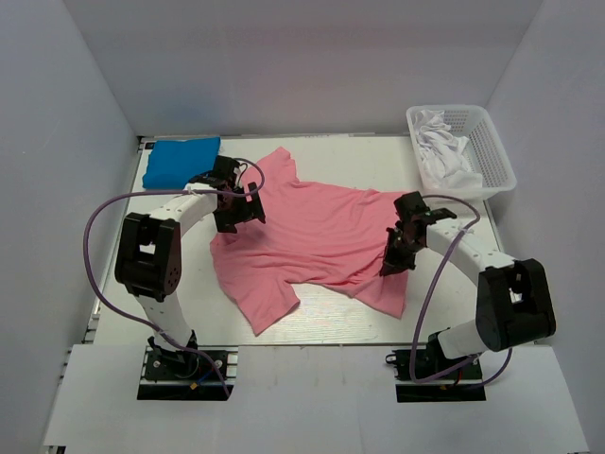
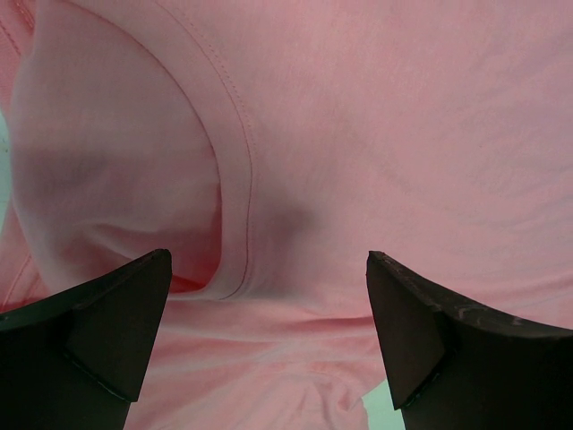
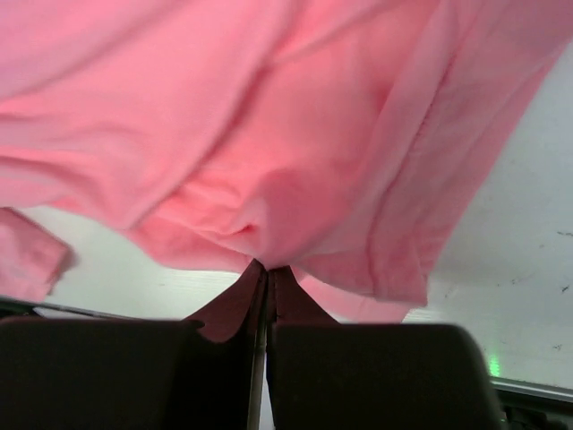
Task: Fold and stack the t-shirts
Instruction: Flatten out the tshirt
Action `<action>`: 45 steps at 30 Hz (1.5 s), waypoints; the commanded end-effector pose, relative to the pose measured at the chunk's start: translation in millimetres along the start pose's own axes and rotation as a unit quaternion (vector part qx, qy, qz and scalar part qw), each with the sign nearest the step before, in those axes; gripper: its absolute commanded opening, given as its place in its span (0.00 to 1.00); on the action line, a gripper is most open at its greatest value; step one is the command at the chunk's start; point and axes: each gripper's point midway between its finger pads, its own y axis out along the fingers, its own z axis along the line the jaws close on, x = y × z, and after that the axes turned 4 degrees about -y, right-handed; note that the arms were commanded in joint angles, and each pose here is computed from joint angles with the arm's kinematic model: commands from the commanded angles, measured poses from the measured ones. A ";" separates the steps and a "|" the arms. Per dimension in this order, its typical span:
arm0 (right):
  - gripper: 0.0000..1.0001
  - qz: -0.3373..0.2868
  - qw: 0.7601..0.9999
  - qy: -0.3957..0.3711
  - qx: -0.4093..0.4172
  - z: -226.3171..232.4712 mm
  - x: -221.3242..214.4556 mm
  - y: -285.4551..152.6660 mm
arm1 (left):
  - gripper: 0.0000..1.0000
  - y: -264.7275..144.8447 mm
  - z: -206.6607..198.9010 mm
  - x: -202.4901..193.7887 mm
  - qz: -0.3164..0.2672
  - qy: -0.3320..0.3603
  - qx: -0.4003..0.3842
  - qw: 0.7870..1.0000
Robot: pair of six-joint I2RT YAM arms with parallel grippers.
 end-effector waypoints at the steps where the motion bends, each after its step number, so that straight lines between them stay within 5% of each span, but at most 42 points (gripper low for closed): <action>1: 0.00 -0.022 0.999 -0.015 0.026 23.3 24.1 -23.0 | 1.00 -0.4 -3.9 3.1 -0.007 -0.001 -0.008 1.000; 12: 0.00 -0.098 0.992 -0.058 0.046 70.0 129.1 -40.3 | 1.00 0.8 -5.7 16.2 -0.019 -0.004 -0.007 1.000; 21: 0.00 -0.137 0.978 -0.150 0.040 87.9 194.1 -3.9 | 1.00 6.1 -9.4 20.3 -0.015 -0.004 -0.010 1.000; 25: 0.31 -0.141 0.972 -0.180 0.048 95.5 201.4 0.8 | 1.00 7.0 -5.1 20.3 -0.009 -0.014 -0.004 1.000; 27: 0.35 -0.142 0.973 -0.178 0.037 90.0 200.3 0.7 | 1.00 11.0 -2.6 20.3 -0.005 -0.015 0.004 1.000; 28: 0.57 -0.143 0.973 -0.180 0.035 87.7 196.3 -3.8 | 1.00 14.1 -1.2 18.8 -0.001 -0.015 0.006 1.000; 31: 0.87 -0.146 0.973 -0.175 0.027 74.9 178.8 -16.2 | 1.00 15.0 -1.5 22.4 0.003 -0.016 0.015 1.000; 39: 0.87 -0.050 0.985 -0.139 0.085 40.0 100.5 -2.2 | 1.00 21.0 -1.1 17.2 0.019 -0.013 0.013 1.000; 45: 0.87 -0.067 0.974 -0.144 0.164 44.2 100.3 5.9 | 1.00 27.1 -0.7 11.9 0.033 -0.015 0.011 0.999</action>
